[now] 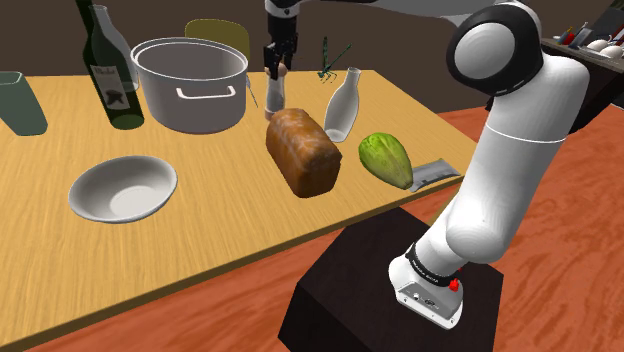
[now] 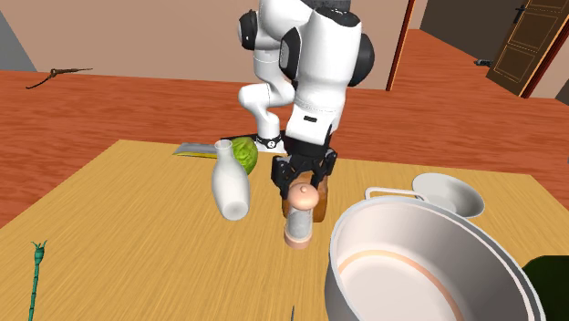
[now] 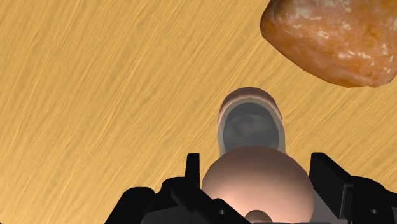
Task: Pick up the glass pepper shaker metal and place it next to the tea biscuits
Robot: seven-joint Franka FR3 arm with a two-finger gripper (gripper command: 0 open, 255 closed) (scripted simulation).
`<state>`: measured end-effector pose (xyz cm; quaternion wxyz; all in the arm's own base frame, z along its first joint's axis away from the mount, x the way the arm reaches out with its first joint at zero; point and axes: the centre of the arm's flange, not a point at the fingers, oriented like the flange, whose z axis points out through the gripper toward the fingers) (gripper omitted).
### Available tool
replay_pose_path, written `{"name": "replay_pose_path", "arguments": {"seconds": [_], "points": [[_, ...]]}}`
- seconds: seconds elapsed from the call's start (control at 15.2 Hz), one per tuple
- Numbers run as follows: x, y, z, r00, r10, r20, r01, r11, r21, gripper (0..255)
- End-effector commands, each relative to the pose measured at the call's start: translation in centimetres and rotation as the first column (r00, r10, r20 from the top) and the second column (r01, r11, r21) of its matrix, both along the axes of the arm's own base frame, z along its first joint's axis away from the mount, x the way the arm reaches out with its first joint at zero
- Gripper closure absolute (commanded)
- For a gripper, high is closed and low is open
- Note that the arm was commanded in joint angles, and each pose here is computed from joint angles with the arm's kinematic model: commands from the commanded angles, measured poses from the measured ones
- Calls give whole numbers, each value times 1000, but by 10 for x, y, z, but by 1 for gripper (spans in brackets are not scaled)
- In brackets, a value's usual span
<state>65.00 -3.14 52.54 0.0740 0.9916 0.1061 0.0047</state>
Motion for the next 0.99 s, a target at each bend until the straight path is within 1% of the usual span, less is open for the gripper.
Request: {"name": "replay_pose_path", "arguments": {"seconds": [0.0, 0.46, 0.92], "points": [[0, 0, 11, 1000, 0, 0, 0, 1000, 0, 255], [0, 0, 45, 1000, 0, 0, 0, 1000, 0, 255], [-68, -55, 75, 1000, 0, 0, 0, 1000, 0, 255]]}}
